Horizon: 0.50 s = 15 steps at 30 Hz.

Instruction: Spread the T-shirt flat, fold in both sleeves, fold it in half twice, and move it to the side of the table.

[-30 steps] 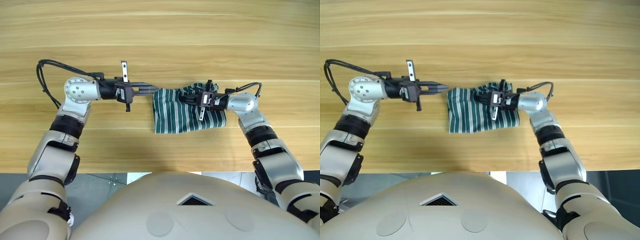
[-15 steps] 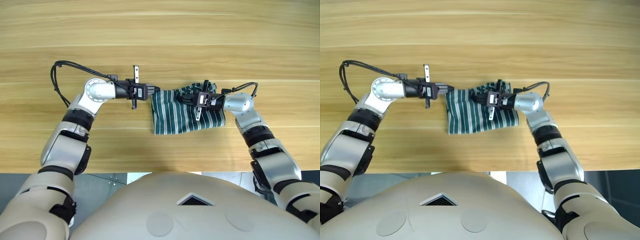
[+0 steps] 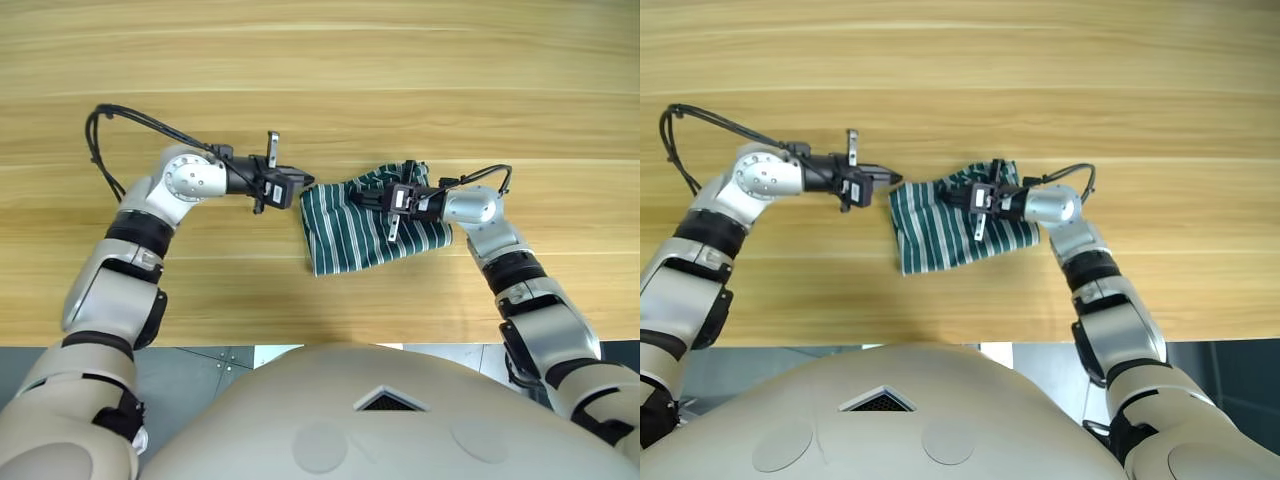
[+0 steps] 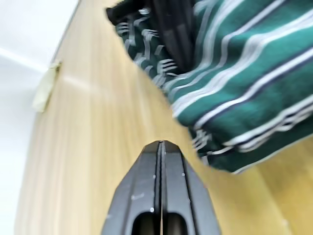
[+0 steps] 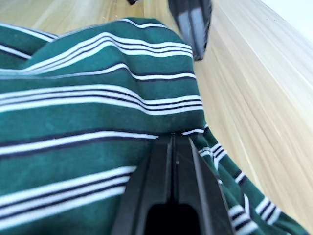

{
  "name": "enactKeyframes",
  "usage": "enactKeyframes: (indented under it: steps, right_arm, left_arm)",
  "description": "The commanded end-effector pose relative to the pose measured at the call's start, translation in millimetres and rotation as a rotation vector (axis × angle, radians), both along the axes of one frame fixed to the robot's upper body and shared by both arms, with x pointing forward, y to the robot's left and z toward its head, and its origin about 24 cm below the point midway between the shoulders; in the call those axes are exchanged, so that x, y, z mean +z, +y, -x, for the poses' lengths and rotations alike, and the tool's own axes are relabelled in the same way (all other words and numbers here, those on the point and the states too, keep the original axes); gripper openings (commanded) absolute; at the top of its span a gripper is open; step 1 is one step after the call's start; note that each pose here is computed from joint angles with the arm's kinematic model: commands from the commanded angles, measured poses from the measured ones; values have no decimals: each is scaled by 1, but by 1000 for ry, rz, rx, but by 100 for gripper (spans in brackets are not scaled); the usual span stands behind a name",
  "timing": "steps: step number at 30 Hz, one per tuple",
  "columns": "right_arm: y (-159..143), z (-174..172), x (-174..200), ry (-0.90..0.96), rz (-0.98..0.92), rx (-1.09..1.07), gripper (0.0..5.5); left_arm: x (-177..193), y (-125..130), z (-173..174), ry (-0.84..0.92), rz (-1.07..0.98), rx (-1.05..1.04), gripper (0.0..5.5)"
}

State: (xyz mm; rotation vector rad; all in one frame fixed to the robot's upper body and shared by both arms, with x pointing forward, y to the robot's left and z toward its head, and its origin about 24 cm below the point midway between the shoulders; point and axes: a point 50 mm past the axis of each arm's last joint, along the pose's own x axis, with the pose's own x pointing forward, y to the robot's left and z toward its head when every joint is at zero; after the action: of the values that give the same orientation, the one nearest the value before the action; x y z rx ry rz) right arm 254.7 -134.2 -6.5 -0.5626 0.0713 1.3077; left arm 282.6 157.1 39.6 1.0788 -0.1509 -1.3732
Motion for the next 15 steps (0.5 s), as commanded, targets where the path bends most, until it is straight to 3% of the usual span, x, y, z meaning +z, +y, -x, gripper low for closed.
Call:
enactKeyframes:
  steps: [1, 6, 15]
  right_arm:
    - [0, 1, -3, 12, 23, 3, 3]
    - [-1, 1, -3, 11, 25, 1, 3]
    - [0, 1, -3, 14, 25, 2, 3]
  left_arm:
    - [21, 2, -6, -61, 48, 9, 0]
    - [18, -6, 11, 19, 78, -63, 0]
    - [-4, -7, 28, 122, -82, -162, 0]
